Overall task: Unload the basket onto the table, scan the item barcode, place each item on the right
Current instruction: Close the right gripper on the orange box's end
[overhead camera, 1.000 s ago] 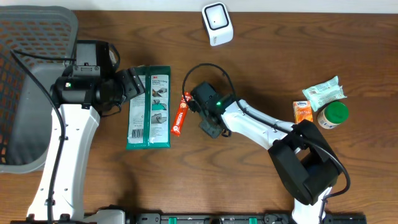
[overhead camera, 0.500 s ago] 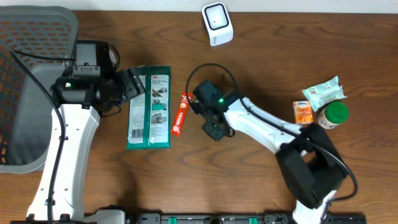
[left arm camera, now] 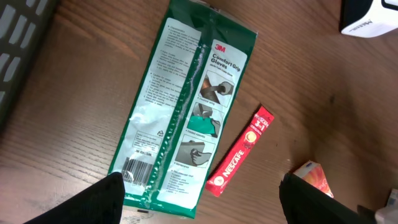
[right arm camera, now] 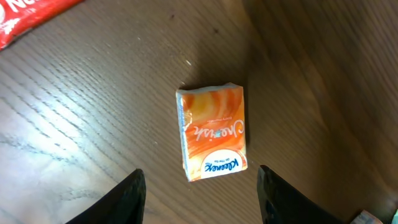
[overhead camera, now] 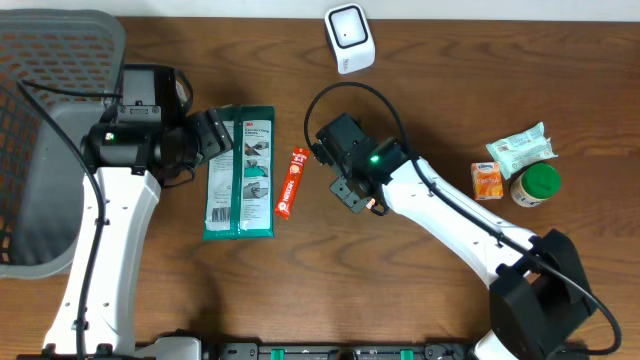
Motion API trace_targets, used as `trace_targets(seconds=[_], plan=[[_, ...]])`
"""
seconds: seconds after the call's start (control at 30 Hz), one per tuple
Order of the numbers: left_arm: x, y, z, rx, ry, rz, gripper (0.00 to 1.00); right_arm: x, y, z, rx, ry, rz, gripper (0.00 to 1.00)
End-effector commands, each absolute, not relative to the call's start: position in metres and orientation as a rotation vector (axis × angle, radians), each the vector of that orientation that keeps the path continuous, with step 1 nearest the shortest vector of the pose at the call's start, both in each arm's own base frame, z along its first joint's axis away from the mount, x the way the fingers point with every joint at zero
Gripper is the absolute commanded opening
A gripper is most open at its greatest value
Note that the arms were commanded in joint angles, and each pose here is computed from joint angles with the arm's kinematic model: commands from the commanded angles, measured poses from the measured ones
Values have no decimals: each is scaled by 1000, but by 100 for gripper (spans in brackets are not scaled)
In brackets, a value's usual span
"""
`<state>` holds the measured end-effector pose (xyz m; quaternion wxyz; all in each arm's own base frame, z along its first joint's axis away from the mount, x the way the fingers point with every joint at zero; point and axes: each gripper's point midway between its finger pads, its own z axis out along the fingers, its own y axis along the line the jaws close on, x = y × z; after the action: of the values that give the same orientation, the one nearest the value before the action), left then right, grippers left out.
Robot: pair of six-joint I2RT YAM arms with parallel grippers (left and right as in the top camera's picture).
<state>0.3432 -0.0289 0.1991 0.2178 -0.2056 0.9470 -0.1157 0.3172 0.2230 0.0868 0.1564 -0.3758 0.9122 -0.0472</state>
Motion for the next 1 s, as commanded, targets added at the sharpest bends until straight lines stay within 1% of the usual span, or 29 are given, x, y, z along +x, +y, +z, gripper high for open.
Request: trace_targets(seconds=[0.0,0.37,0.6,0.97], plan=[[344,-27,203,-564,2613,-311,80,316,214,67,-1086,2658,-201,55],[344,-27,203,-564,2613,-311,80,319,217,29,-1118,2710,-232,54],[344,-27,203,-564,2613,-311,80,321,218,21,-1121,2715,-235,47],[344,-27,203,-564,2613,-311,80,320,216,12,-1127,2727,-248,45]])
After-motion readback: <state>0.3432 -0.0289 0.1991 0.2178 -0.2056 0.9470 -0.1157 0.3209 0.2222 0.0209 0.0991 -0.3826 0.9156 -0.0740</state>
